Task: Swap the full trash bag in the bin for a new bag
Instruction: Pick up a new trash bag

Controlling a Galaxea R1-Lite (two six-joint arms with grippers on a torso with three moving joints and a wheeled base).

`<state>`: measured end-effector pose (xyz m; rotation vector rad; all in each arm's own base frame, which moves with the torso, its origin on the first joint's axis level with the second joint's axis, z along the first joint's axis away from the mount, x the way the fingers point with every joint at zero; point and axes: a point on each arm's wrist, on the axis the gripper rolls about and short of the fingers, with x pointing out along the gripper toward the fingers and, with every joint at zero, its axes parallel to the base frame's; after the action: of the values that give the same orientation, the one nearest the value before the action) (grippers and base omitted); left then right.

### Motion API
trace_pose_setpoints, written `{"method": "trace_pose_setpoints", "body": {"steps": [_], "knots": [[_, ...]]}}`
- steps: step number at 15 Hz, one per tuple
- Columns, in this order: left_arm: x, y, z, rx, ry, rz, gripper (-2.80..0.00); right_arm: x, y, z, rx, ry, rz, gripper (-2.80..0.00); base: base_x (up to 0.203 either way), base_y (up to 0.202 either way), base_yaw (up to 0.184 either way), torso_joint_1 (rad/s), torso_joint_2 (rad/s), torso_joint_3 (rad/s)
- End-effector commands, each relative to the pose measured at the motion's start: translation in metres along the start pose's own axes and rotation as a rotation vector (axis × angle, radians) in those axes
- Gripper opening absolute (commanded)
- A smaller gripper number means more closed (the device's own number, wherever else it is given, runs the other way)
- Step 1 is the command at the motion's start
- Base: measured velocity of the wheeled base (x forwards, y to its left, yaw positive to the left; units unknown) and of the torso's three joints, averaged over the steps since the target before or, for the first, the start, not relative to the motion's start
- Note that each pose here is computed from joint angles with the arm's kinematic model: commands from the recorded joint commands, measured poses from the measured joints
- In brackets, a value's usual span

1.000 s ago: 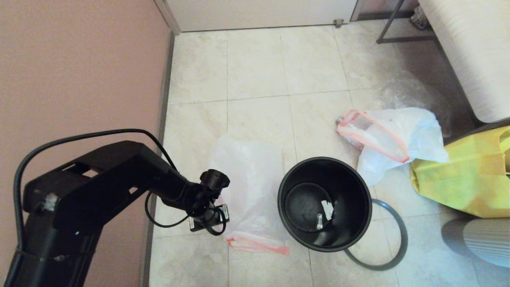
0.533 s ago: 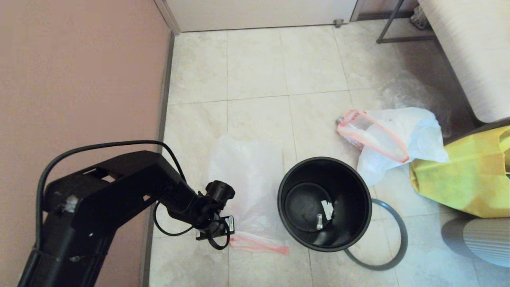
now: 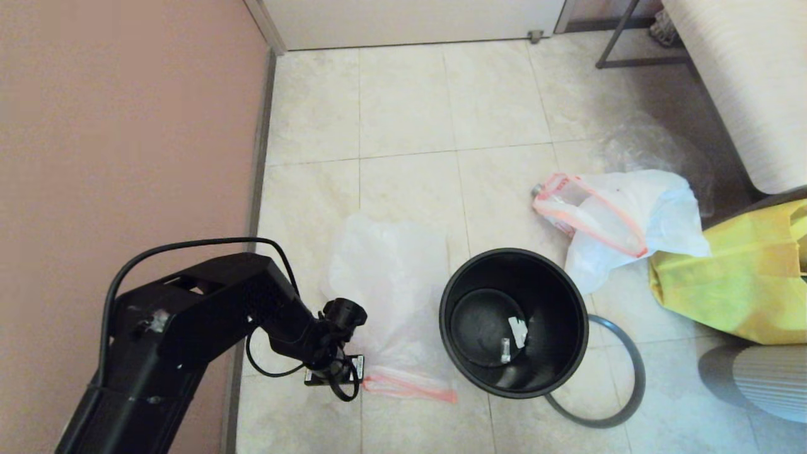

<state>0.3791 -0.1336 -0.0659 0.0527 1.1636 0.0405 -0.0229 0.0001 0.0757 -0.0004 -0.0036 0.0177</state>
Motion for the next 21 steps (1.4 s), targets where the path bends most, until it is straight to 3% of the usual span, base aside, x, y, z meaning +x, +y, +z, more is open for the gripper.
{"method": "trace_pose_setpoints", "body": {"steps": [1,5,10,14,19,20,21], "knots": [[0.011,-0.002,-0.006,0.052,0.024,0.007,0.00,0.000,0.000,0.000,0.000,0.001,0.001,-2.80,0.000,0.000,0.000,0.000,0.00,0.000],[0.027,-0.012,0.018,0.078,0.006,0.012,0.00,0.000,0.000,0.000,0.000,0.002,0.001,-2.80,0.000,0.000,0.000,0.000,0.00,0.000],[0.045,-0.020,0.067,0.001,-0.063,0.002,0.00,0.000,0.000,0.000,0.000,0.001,0.002,-2.80,0.000,0.000,0.000,0.000,0.00,0.000],[0.052,-0.021,0.076,-0.035,-0.070,0.012,0.00,0.000,0.000,0.000,0.000,0.001,0.001,-2.80,0.000,0.000,0.000,0.000,0.00,0.000],[0.041,-0.022,0.086,-0.090,-0.133,-0.012,0.00,0.000,0.000,0.000,0.000,0.001,0.001,-2.80,0.000,0.000,0.000,0.000,0.00,0.000],[0.041,-0.021,0.086,-0.093,-0.133,-0.012,-2.80,0.000,0.000,0.000,0.000,0.001,0.001,-2.80,0.000,0.000,0.000,0.000,0.00,0.000],[0.041,-0.021,0.086,-0.095,-0.132,-0.010,-2.80,0.000,0.000,0.000,0.000,0.001,0.001,-2.80,0.000,0.000,0.000,0.000,0.00,0.000]]}}
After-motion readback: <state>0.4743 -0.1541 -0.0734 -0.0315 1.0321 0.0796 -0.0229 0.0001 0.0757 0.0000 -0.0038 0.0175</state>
